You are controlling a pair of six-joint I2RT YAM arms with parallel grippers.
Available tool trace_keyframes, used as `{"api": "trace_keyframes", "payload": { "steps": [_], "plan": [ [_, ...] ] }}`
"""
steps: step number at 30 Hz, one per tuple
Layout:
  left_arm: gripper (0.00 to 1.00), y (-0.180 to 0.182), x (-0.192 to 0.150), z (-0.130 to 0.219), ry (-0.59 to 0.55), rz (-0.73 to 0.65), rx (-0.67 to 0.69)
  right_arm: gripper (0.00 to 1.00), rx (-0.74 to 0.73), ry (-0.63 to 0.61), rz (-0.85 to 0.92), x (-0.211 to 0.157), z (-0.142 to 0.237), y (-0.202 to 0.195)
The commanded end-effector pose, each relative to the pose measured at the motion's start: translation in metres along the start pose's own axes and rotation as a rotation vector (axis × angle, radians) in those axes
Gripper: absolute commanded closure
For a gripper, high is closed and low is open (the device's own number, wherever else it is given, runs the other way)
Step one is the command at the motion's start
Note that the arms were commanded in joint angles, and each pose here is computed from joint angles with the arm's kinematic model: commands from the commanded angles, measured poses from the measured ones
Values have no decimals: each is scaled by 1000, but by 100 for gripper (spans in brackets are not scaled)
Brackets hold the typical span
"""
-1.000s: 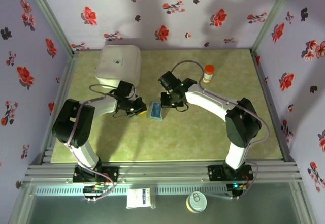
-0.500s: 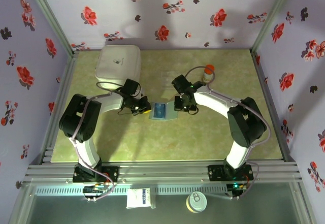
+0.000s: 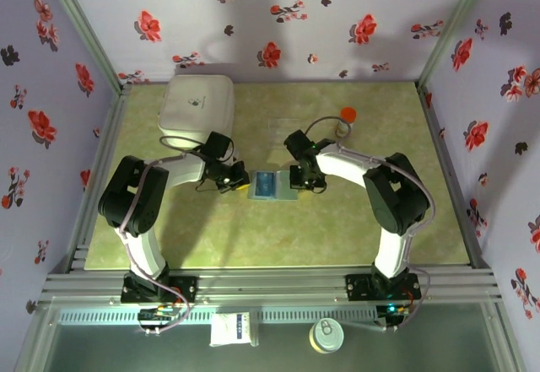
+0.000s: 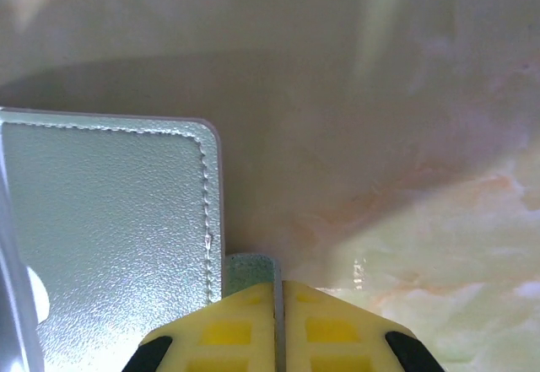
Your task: Take the credit cards out of the card holder
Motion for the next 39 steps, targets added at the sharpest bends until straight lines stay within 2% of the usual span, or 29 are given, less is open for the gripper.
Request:
{"api": "trace_keyframes", "payload": {
  "steps": [1,10,18,27,39],
  "plan": [
    [97,3,-7,4,20,-20,38,94,31,14,16,-1,-6,5],
    [97,2,-11,11,18,-23,35,94,49,27,55,-7,-8,21],
    [98,3,-10,8,19,-20,24,94,18,30,57,-9,-10,15],
    [98,29,-25,-3,89,26,111,93,-102,-6,56,-5,-9,-1],
    [99,54,-38,-17,142,85,159,96,-189,-33,39,-5,-10,-18]
  ]
}}
Point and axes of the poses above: each hand's point on the last joint's axis, 136 mm out from that joint toward the fingers, its own z axis back along the fingers, its own y axis along the line the jaws close on, x = y × z, the point moved 7 cm from there along z, back along the fingers, and after that the axes turned 15 degrees about -z, right-handed, at the moved point
